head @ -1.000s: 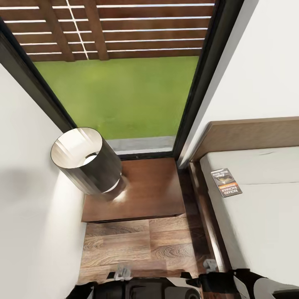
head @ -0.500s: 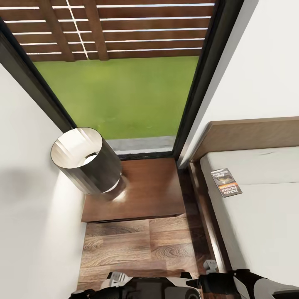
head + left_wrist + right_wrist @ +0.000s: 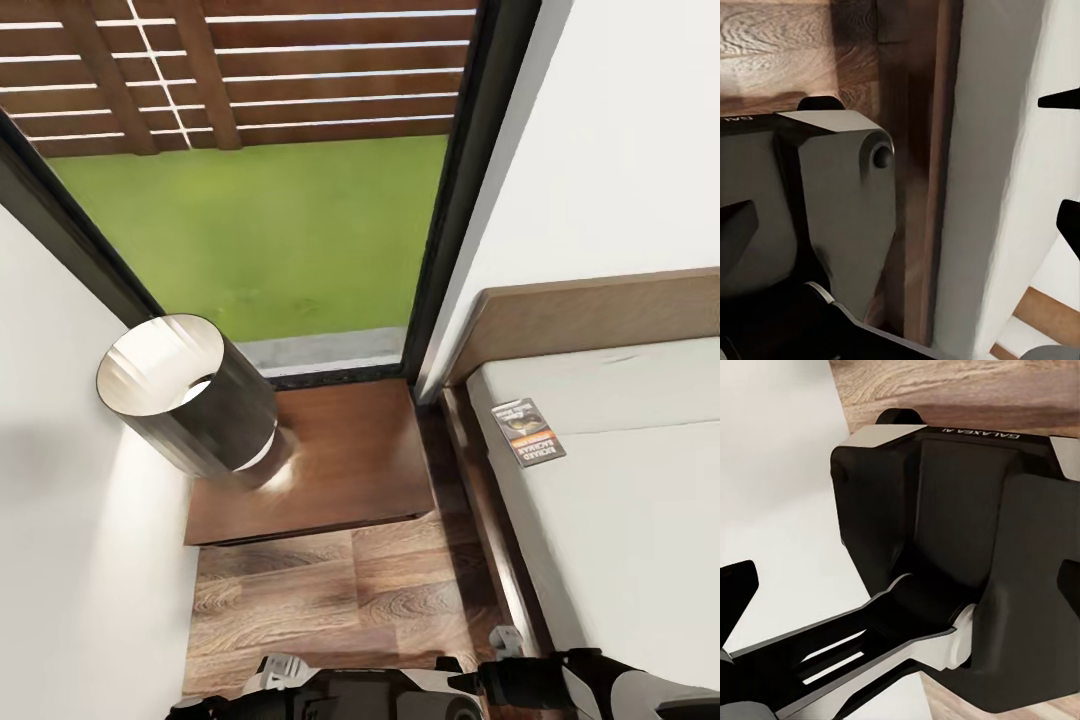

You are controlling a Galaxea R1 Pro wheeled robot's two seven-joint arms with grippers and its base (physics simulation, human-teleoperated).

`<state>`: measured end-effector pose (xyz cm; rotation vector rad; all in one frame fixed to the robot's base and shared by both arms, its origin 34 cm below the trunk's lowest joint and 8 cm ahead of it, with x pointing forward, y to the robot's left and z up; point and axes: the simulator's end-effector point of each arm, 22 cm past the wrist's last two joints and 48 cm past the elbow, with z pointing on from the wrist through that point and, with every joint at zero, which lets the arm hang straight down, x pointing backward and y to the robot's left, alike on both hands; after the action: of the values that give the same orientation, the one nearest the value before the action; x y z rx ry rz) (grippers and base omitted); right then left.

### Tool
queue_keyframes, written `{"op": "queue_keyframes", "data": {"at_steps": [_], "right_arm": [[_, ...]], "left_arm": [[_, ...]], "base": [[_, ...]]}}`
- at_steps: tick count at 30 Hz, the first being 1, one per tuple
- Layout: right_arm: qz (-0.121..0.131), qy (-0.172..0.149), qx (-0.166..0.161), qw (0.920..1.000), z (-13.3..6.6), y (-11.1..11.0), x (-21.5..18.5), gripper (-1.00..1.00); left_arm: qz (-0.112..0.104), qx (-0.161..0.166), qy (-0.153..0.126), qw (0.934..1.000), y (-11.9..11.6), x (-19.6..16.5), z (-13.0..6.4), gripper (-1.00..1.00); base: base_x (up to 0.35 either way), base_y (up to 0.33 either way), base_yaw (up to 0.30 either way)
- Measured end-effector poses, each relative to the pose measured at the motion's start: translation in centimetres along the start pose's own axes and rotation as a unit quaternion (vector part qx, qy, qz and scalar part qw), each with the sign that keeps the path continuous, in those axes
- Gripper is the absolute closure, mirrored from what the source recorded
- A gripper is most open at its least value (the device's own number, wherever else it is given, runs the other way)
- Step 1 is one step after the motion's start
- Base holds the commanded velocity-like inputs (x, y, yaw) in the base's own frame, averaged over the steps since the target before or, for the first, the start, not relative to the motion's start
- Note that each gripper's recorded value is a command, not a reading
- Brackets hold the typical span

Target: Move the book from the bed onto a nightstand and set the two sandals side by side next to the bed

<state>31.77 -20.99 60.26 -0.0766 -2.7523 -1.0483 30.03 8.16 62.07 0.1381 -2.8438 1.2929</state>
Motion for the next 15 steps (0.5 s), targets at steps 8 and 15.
{"op": "queue_keyframes", "data": {"at_steps": [8, 15], "right_arm": [[0.000, 0.000, 0.000, 1.0000, 0.02, 0.04, 0.00, -1.00], [0.000, 0.000, 0.000, 1.0000, 0.02, 0.04, -0.02, -1.00]], "left_arm": [[0.000, 0.001, -0.001, 1.0000, -0.03, -0.03, -0.01, -1.00], [0.000, 0.001, -0.001, 1.0000, -0.03, -0.03, -0.01, -1.00]], "base": [[0.022, 0.145, -0.002], [0.065, 0.269, -0.004]]}}
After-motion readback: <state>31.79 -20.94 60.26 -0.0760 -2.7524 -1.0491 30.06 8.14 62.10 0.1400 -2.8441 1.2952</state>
